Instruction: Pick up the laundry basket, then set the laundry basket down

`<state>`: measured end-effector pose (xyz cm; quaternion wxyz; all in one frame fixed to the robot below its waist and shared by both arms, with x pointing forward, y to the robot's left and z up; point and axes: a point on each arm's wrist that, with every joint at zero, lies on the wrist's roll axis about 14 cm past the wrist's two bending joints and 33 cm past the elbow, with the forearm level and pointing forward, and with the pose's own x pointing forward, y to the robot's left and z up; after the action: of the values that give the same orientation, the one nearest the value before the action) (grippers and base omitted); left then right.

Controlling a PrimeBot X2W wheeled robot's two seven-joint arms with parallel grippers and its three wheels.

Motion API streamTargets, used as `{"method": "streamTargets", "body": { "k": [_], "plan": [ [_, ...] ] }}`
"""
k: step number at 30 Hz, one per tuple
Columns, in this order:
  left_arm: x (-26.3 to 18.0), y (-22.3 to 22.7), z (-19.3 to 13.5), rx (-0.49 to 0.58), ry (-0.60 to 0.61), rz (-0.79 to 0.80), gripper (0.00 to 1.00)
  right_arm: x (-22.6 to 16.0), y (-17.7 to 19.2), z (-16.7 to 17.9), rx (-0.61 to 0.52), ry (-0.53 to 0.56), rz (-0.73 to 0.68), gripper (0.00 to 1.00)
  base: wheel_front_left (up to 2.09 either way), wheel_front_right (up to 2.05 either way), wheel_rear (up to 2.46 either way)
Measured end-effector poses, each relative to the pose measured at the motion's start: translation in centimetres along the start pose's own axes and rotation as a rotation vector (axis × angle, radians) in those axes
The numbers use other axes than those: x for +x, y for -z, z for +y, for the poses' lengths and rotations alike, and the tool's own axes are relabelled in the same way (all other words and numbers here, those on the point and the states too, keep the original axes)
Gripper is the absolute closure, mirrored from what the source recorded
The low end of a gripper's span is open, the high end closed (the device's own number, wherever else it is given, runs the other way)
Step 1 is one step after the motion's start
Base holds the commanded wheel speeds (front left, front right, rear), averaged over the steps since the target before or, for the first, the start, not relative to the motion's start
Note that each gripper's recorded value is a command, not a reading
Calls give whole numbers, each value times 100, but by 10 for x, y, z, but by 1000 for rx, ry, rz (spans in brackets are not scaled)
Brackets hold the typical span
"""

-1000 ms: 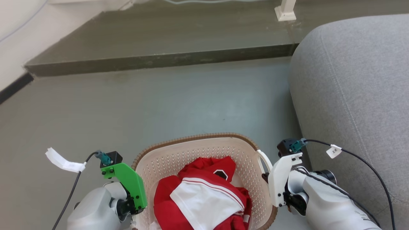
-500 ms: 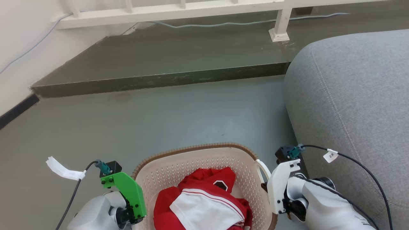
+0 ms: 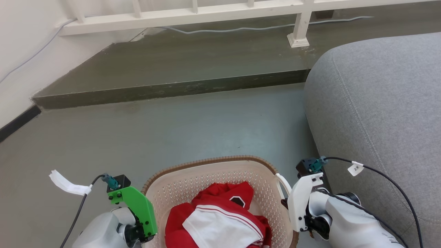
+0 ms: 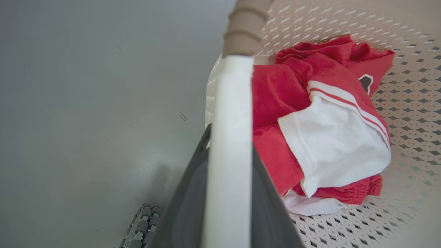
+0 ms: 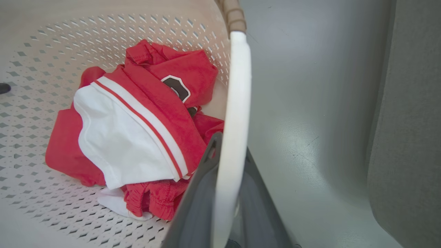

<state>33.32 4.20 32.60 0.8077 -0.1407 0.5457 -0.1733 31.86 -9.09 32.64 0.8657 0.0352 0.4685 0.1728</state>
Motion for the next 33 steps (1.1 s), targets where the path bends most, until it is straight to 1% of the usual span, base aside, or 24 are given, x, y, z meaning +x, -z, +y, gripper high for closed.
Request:
{"method": "streamTargets", "body": {
  "k": [21, 29, 33],
  "plan": [
    [4, 2, 0, 1, 2, 3, 100, 2, 5, -1, 20, -4, 18, 100, 0, 0, 0],
    [12, 1, 2, -11, 8, -1, 100, 9, -2, -7, 24, 4, 10, 100, 0, 0, 0],
    [17, -10, 1, -6, 13, -24, 100, 14, -7, -11, 29, 8, 0, 100, 0, 0, 0]
  ]
}}
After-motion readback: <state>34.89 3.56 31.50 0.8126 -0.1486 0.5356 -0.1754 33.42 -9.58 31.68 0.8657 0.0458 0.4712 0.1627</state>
